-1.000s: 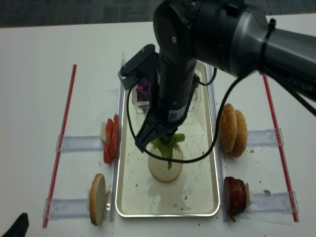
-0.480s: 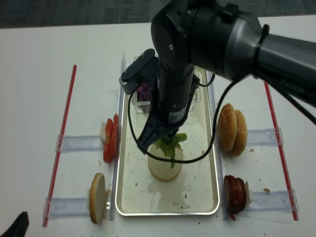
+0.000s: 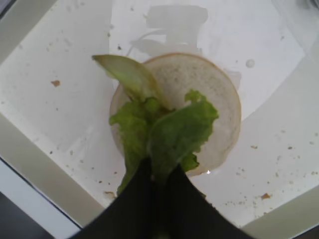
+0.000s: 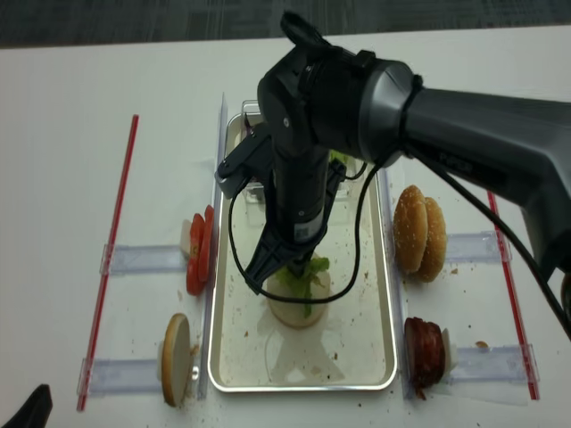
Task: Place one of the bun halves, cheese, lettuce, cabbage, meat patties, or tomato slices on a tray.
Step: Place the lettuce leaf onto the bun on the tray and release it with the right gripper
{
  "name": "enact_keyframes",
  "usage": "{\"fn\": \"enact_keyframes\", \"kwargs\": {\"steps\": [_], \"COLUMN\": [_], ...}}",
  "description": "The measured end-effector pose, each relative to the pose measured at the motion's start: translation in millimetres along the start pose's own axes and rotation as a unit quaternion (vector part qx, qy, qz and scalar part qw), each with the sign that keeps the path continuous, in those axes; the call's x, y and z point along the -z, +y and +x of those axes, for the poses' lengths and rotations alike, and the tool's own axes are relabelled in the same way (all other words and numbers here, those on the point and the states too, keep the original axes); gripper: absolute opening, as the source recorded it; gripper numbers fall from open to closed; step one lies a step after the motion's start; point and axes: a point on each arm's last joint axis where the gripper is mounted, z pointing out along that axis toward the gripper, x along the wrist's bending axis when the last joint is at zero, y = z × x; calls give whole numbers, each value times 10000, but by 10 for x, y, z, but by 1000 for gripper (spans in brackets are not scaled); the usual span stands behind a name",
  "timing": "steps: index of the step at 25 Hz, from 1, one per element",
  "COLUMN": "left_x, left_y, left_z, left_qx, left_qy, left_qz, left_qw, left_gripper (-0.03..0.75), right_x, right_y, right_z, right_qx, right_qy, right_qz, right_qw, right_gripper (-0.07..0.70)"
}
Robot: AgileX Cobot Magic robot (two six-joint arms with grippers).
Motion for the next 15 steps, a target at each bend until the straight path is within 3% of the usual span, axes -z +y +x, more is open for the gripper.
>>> {"fn": "enact_keyframes", "kwargs": {"steps": [15], "left_x": [0], "left_y": [0], "left_z": [0], "left_qx": [0], "left_qy": [0], "left_qz": [0], "left_qw": [10000], "left_gripper": [491], "right_x": [-285], "right_y": [52], "right_z": [-40], "right_qx": [-33], "right_qy": [0], "right_qz": [250], "right_qw": [9997], "right_gripper": [83]}}
